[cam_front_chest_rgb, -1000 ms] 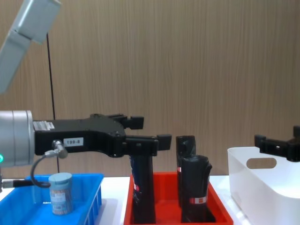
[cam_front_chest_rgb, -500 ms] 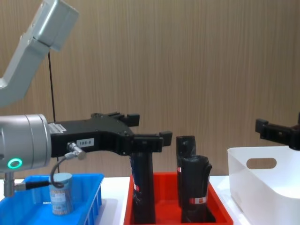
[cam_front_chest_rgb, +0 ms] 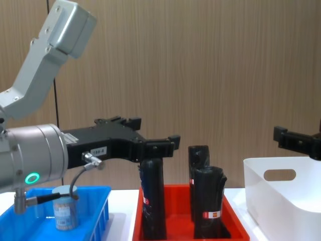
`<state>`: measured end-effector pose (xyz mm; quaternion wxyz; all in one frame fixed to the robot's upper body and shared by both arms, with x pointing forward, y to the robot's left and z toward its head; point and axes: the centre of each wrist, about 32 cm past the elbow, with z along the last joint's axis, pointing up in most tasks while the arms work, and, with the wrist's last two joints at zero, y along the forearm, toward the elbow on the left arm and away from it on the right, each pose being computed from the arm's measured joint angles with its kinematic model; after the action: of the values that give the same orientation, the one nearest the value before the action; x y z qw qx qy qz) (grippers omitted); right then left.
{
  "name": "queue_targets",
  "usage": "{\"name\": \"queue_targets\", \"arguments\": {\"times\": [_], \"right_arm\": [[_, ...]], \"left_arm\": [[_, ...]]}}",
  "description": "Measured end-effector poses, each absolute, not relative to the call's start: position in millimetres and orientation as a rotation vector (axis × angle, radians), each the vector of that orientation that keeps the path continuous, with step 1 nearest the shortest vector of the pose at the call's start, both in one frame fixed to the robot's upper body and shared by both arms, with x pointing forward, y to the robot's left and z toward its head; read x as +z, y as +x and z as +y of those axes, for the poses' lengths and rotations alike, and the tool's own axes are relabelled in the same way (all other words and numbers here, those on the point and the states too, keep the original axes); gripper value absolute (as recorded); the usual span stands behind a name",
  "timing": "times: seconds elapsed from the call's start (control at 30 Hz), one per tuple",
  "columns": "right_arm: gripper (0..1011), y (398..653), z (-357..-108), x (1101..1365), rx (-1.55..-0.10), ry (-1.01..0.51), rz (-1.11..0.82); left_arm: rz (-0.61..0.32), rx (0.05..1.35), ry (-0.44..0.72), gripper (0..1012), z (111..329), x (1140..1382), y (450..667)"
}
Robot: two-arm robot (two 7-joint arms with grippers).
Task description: Pick the cotton swabs from the blue box and place them into the white box.
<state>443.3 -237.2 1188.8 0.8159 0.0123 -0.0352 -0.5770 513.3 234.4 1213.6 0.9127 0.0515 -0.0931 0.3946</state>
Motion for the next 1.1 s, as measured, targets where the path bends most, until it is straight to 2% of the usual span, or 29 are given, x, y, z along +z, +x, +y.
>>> {"name": "queue_targets", "arguments": {"times": [0.8,1.1], "right_arm": [[1001,443,-237,1189,-1.229,0.026,-0.075],[1001,443,-237,1189,-1.229,0.026,-0.075]], "left_arm": [[-0.254,1.066,0.071,1004,204,1206,496],[-0.267,1.117,0.061,1004,198,1205,492]]}}
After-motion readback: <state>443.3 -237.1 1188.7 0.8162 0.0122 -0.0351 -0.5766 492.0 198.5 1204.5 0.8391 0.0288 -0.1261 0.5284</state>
